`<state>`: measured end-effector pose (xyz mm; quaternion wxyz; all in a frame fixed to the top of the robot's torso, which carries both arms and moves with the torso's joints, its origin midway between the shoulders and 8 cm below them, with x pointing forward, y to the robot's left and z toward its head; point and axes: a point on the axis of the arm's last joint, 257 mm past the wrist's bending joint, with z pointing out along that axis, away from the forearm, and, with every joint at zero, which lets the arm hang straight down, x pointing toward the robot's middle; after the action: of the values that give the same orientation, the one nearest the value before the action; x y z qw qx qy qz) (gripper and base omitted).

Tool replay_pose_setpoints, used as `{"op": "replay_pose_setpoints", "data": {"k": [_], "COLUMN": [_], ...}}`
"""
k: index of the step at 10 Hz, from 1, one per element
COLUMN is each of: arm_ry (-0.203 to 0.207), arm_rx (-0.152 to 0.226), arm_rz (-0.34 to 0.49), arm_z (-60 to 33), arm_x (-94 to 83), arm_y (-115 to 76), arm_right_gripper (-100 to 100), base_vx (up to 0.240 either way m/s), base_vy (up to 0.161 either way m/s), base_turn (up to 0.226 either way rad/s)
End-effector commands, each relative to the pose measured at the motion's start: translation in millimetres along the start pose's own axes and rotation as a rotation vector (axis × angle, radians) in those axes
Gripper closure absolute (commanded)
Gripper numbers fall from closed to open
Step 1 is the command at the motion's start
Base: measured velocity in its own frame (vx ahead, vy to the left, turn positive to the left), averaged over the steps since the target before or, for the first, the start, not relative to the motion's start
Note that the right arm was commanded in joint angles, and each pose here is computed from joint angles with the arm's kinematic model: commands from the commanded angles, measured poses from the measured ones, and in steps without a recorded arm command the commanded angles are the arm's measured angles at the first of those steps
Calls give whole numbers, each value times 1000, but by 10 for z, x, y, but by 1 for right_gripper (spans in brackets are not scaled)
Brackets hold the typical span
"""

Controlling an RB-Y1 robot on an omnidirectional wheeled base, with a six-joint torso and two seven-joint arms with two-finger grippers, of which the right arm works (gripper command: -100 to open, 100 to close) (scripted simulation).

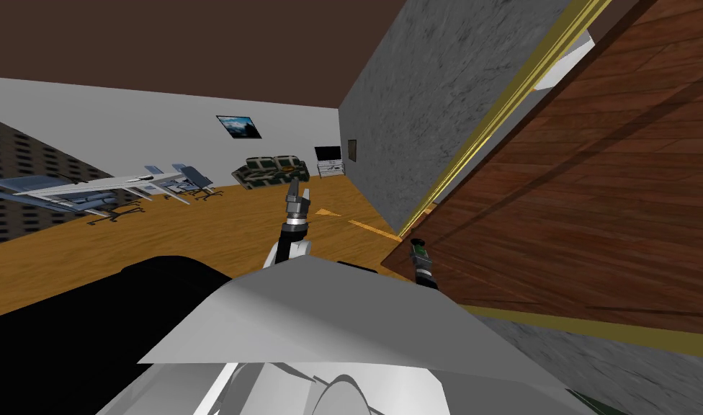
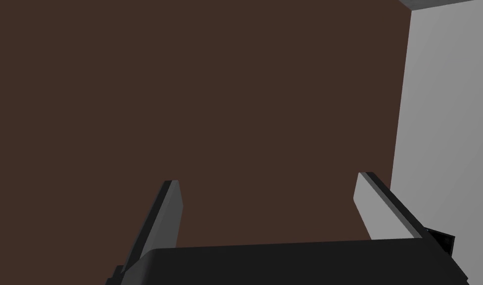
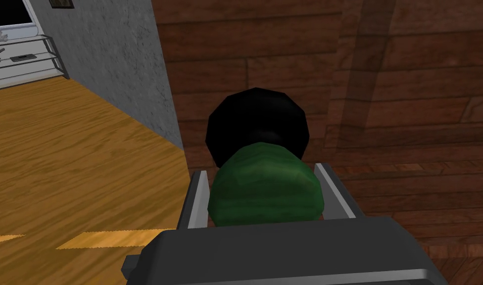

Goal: Pull the door open

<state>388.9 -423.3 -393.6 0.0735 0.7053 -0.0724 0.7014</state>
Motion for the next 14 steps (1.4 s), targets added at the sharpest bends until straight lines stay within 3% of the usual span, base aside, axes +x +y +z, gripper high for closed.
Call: {"op": "replay_pose_setpoints", "data": {"k": [1, 2, 9, 12, 13, 14], "arm_ry": [0, 2, 10, 6, 2, 2], "arm_rx": [0, 32, 150, 199, 189, 206], "arm_rz": [0, -4, -6, 1, -3, -4], "arm_z": [0, -142, -627, -827, -776, -888], "arm_x": [0, -14, 8, 14, -10, -26], "arm_y": [0, 14, 64, 65, 60, 66], "arm_right_gripper": [100, 100, 100, 100, 100, 100], "base_vx": [-83, -74, -98, -80, -37, -22], "base_vy": [-13, -5, -6, -13, -4, -2], "base_turn": [23, 34, 14, 8, 3, 28]}}
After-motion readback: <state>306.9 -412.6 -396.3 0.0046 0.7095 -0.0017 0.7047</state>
